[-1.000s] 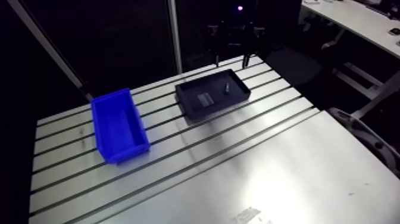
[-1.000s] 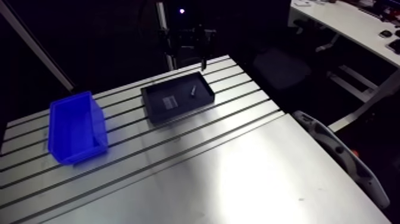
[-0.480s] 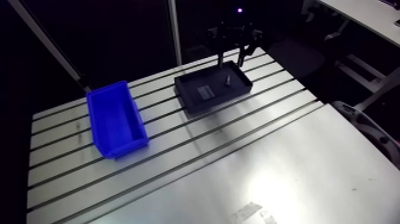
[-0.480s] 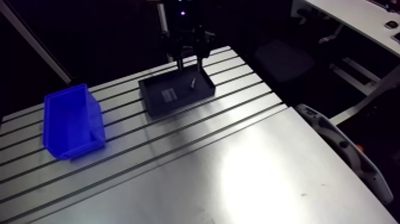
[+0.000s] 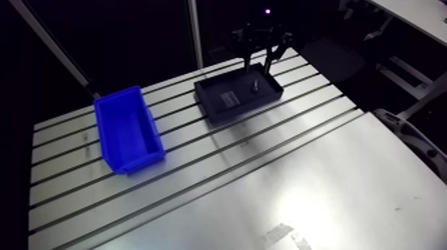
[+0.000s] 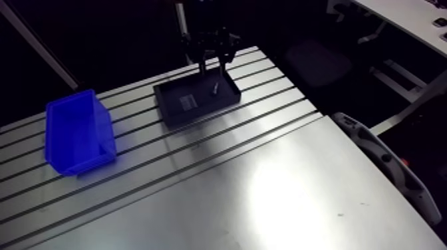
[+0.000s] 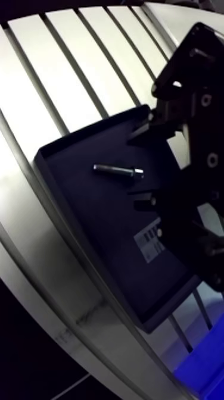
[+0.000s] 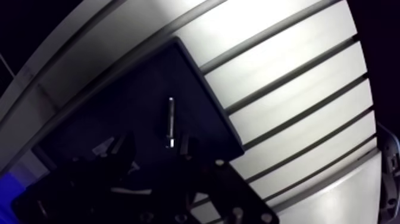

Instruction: Pick up the M10 bolt from the tray and put it into the blue bin.

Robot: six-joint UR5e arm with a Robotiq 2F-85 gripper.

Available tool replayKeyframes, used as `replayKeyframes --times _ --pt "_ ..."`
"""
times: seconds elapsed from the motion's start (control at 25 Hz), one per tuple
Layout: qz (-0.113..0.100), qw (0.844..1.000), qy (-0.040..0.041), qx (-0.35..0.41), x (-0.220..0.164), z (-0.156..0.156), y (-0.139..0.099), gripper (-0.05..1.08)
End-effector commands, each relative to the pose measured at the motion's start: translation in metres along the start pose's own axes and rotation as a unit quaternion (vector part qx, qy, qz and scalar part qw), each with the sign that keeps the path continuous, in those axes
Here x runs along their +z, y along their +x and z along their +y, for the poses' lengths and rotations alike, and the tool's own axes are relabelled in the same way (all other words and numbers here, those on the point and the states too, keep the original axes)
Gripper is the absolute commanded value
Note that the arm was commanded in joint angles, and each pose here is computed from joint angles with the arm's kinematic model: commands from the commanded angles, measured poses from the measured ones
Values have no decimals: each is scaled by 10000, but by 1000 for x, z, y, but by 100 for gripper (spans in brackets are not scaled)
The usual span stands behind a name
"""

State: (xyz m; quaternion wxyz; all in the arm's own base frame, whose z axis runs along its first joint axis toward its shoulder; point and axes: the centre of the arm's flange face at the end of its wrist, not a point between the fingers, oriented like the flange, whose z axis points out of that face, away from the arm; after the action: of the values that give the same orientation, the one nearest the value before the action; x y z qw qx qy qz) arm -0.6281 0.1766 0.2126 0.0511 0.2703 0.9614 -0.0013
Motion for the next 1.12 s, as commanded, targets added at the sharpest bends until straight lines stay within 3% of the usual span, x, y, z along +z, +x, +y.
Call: replayKeyframes --times 0.04,0.56,0.72,1.12 --pt "1 10000 2 -3 4 0 -1 49" --pt "-131 9999 2 -51 20 9 -2 53" --pt "-8 10000 1 -72 24 9 1 54" --pt "-54 10000 -2 -73 31 8 1 54"
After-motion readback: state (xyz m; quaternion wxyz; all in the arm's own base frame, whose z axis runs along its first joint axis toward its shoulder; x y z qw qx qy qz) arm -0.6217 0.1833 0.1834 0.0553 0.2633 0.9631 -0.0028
